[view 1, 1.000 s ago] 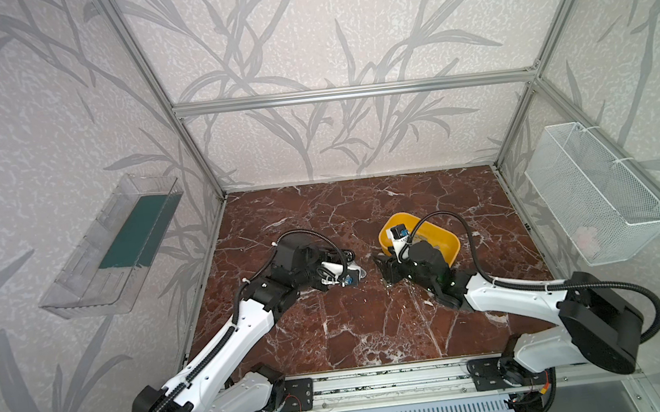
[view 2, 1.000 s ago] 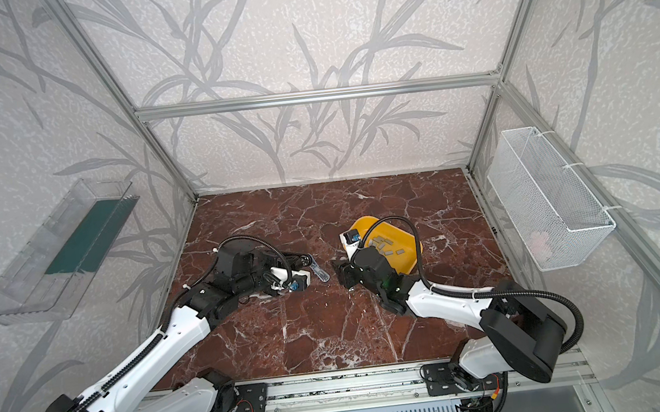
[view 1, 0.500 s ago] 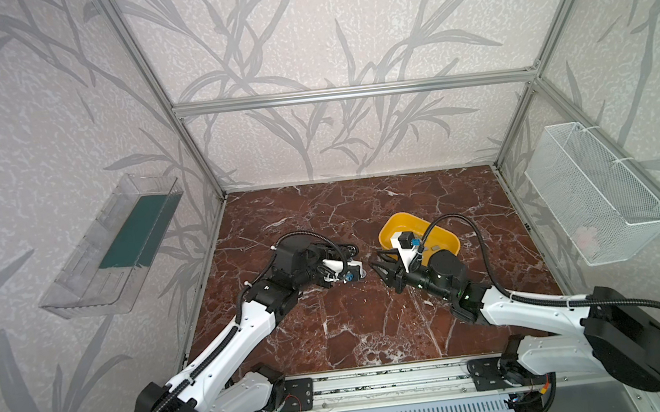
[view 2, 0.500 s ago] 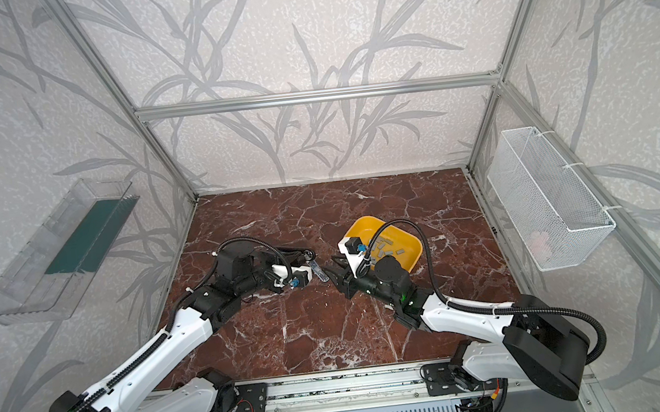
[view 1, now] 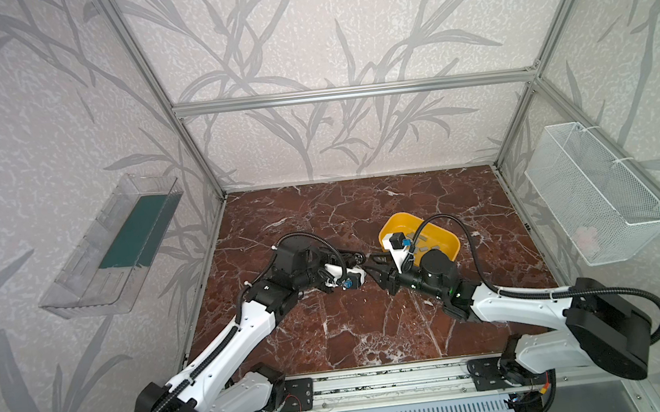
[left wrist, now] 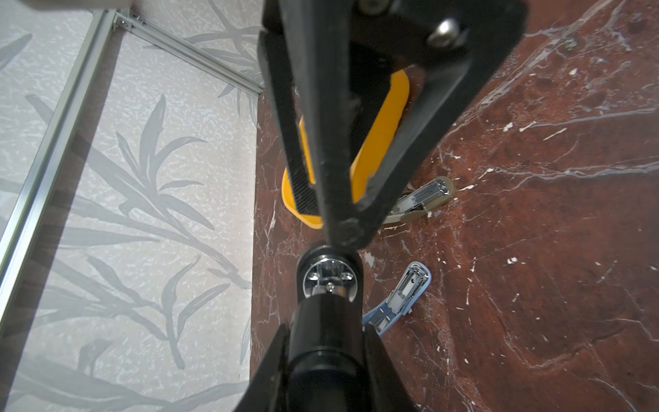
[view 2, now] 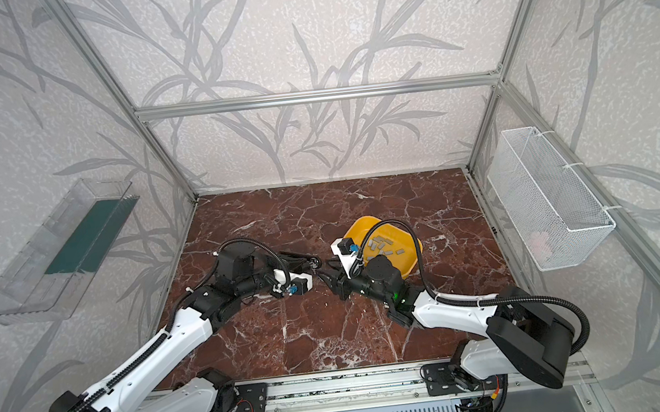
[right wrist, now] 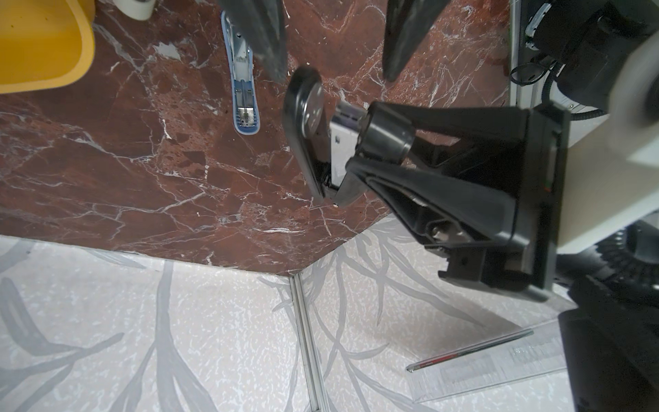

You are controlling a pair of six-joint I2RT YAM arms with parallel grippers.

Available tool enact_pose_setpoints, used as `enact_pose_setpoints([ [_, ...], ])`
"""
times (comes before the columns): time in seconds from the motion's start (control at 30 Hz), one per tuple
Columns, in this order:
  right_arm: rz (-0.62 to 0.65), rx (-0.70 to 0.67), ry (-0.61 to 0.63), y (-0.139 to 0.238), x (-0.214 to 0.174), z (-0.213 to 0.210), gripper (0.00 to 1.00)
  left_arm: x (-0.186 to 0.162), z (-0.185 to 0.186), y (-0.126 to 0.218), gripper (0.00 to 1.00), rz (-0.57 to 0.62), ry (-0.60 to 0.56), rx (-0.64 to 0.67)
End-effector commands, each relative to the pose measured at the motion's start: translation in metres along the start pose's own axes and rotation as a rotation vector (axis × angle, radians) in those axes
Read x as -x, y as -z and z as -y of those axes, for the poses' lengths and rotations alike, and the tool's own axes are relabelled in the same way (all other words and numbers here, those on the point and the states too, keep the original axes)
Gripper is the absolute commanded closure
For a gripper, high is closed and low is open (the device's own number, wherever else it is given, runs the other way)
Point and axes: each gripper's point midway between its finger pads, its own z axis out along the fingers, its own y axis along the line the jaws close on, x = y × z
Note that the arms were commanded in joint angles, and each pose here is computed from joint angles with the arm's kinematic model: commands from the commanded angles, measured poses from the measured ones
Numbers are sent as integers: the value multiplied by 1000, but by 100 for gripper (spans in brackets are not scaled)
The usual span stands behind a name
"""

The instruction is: Load the staples into the stapler

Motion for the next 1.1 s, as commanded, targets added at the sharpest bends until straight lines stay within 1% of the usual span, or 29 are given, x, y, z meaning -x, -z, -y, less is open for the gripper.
enact_pose_setpoints([
  [0.0, 25, -28, -22, -8, 11, 3, 55, 25, -13, 11, 100, 103, -80, 21],
  [0.07, 18, -52, -25, -10, 8, 8, 56, 26, -12, 11, 100, 109, -77, 16],
  [0.23, 6, -112, -13, -15, 2, 20, 56, 32, -23, 16, 100, 123, -46, 59],
  [0.33, -7, -122, -12, -20, -2, 23, 58, 41, -32, 21, 100, 159, -23, 97],
  [0.47, -9, -138, -18, -23, -7, 28, 61, 47, -49, 29, 100, 174, 21, 176],
  [0.63, -8, -180, -9, -25, -10, 37, 63, 57, -52, 37, 100, 218, 14, 200],
  [0.8, -17, -209, -19, -27, -15, 47, 68, 57, -54, 42, 100, 206, 12, 206],
  [0.87, -20, -218, -43, -26, -15, 53, 74, 56, -53, 43, 100, 200, 13, 206],
  [0.97, -12, -200, -84, -22, -13, 54, 91, 56, -53, 44, 100, 203, 4, 207],
  [1.07, 11, -168, -93, -17, -9, 48, 99, 54, -54, 45, 100, 195, 5, 215],
])
